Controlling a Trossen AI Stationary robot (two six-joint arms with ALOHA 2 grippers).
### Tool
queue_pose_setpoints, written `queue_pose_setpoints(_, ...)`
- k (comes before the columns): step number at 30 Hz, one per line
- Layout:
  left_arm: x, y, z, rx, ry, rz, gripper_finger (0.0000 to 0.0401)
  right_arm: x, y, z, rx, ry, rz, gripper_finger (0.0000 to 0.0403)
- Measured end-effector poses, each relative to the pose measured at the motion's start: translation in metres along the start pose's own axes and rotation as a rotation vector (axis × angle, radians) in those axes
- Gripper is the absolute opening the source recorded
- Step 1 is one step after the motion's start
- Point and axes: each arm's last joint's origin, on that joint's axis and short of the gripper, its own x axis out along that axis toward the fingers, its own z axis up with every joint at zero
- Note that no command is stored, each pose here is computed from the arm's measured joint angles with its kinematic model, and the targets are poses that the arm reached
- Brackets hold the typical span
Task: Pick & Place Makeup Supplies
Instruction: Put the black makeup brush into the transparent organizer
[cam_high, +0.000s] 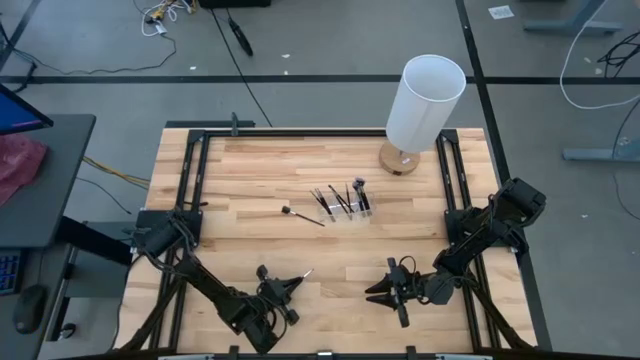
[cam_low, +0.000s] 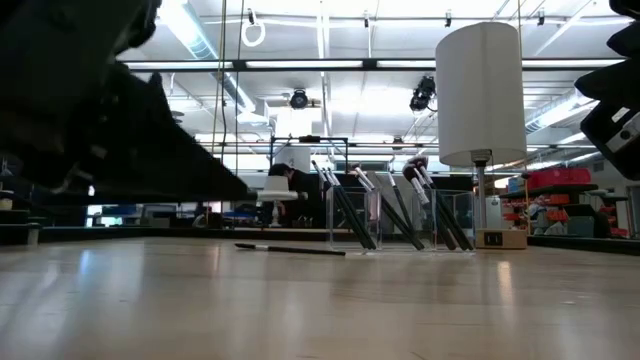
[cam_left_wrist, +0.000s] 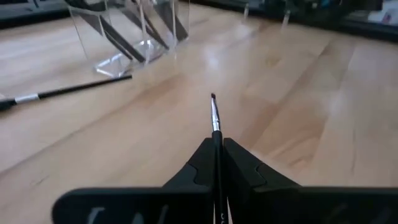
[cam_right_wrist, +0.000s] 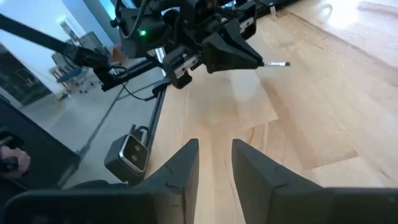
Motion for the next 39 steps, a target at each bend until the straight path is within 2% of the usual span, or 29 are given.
queue_pose_setpoints(6, 0.001, -0.012, 0.008, -0.023, -0.038, -0.026, 0.0016, 0.011, -0.003, -0.017, -0.016, 0.033, -0.027, 0.0100)
queue_pose_setpoints(11, 0.007, -0.027, 0.023, -0.024, -0.071, -0.087, 0.0014, 0.046, 0.004, -0.033, -0.026, 0.033, -0.056, 0.0100)
queue_pose_setpoints(15, 0.012, -0.037, 0.037, -0.026, -0.097, -0.150, 0.0017, 0.074, 0.006, -0.040, -0.019, -0.017, -0.079, 0.0101)
queue_pose_setpoints(18, 0.013, -0.043, 0.046, -0.025, -0.115, -0.210, 0.0019, 0.083, 0.008, -0.037, -0.012, -0.102, -0.048, 0.0112)
queue_pose_setpoints(24, 0.010, -0.049, 0.057, -0.030, -0.167, -0.258, 0.0017, 0.075, 0.014, -0.022, -0.026, -0.283, -0.002, 0.0158)
queue_pose_setpoints(28, 0.009, -0.050, 0.060, -0.033, -0.181, -0.264, 0.0020, 0.071, 0.018, -0.018, -0.066, -0.333, 0.012, 0.0176)
queue_pose_setpoints(32, 0.009, -0.050, 0.061, -0.046, -0.185, -0.268, 0.0018, 0.074, 0.020, -0.014, -0.024, -0.358, -0.010, 0.0174)
queue_pose_setpoints(39, 0.009, -0.050, 0.061, -0.050, -0.184, -0.279, 0.0020, 0.082, 0.023, -0.006, -0.028, -0.387, -0.009, 0.0158)
